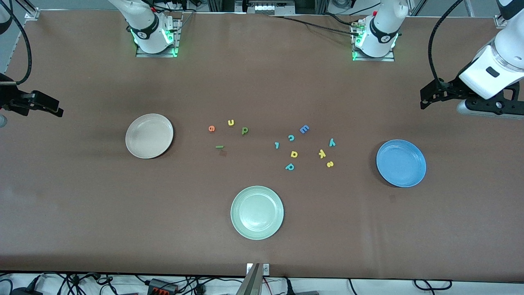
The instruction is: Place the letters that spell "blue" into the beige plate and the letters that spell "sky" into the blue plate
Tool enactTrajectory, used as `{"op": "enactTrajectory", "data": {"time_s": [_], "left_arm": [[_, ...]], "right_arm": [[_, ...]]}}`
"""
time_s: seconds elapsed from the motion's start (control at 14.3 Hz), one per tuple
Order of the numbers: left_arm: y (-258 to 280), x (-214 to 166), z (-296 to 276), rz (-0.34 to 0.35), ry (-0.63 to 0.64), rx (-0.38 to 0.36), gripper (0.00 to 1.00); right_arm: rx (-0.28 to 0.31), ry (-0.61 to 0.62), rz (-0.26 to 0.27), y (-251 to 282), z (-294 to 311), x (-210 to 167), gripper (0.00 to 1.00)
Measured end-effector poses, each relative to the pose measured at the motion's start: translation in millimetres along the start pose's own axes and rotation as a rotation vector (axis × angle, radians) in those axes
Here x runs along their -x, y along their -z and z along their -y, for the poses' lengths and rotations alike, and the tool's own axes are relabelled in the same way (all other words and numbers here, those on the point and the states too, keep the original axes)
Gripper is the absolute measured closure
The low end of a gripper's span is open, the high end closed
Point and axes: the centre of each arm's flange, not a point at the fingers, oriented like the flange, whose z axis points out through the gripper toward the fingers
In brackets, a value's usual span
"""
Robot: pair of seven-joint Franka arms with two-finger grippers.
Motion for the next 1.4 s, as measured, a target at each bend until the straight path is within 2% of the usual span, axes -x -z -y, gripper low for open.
{"op": "enactTrajectory", "data": {"time_s": [1.05,1.4], "left_arm": [[3.2,-0.3,-2.5,-0.006,-0.004,0.000,0.00],[-12.8,-2.8,-31.4,0.054,-0.056,0.000,0.00]], "right_arm": [[0.000,0.006,-0.001,-1.6,-0.8,-0.8,0.00],[-0.001,0.035,0.017,-12.7,2.0,-3.2,0.00]]}}
